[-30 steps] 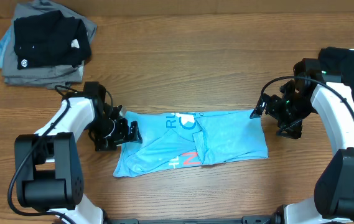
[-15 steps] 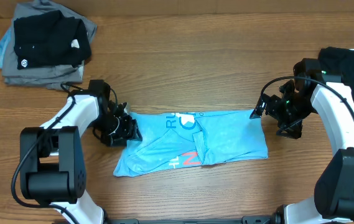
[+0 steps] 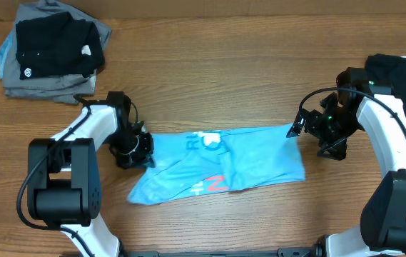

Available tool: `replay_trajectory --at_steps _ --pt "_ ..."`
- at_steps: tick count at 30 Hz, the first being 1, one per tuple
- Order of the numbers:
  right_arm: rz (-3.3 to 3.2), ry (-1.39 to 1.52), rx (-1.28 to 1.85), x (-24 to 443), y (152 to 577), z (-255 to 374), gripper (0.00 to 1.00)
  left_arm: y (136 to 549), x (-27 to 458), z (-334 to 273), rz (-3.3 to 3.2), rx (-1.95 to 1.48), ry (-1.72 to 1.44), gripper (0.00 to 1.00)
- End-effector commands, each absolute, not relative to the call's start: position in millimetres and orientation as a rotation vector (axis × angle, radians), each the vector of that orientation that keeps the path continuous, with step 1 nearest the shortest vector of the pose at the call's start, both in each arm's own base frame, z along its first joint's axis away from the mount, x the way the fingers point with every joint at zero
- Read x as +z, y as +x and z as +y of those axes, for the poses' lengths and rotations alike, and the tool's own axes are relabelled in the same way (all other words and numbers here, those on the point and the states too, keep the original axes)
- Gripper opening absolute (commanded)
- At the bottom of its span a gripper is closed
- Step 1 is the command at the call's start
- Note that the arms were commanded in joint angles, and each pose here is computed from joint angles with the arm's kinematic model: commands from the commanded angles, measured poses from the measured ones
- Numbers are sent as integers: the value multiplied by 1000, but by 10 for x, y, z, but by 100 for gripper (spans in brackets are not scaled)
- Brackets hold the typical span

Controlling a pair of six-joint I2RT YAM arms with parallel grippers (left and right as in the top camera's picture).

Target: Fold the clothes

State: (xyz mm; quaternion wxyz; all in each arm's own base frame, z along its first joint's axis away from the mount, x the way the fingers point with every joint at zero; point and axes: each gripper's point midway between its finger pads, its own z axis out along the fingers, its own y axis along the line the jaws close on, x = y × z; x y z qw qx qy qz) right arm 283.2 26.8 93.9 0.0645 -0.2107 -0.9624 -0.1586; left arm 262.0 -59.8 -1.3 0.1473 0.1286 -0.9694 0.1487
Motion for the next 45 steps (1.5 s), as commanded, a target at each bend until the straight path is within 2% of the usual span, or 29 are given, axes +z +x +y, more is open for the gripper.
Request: replay_trajectory --at_steps 1,9,17,24,32,36,39,41,45 --pt "-2945 -621 -499 1027 2887 276 100 2653 -35 166 -2787 -125 588 4" --pt "-2982 -614 -513 995 2970 280 100 3170 755 331 -2873 -189 663 4" --pt "-2998 -532 -642 917 3038 541 100 3414 1487 -232 -3037 -119 507 4" --pt "-3019 -453 -649 796 3043 868 100 3257 1534 -1120 -3052 70 210 4" --pt "-3059 -437 -677 751 3186 936 100 3032 1530 -1910 -3093 116 -112 4" --pt "-3064 -447 -678 751 3205 896 100 2931 1511 -2240 -3108 153 -245 12" --pt "-3062 -475 -679 752 3216 844 100 2882 1505 -2403 -3105 201 -298 13" --pt "-3057 -499 -682 753 3221 798 100 2857 1509 -2493 -3104 232 -326 21" --pt "-3041 -548 -687 757 3214 700 100 2844 1521 -2621 -3107 290 -359 25"
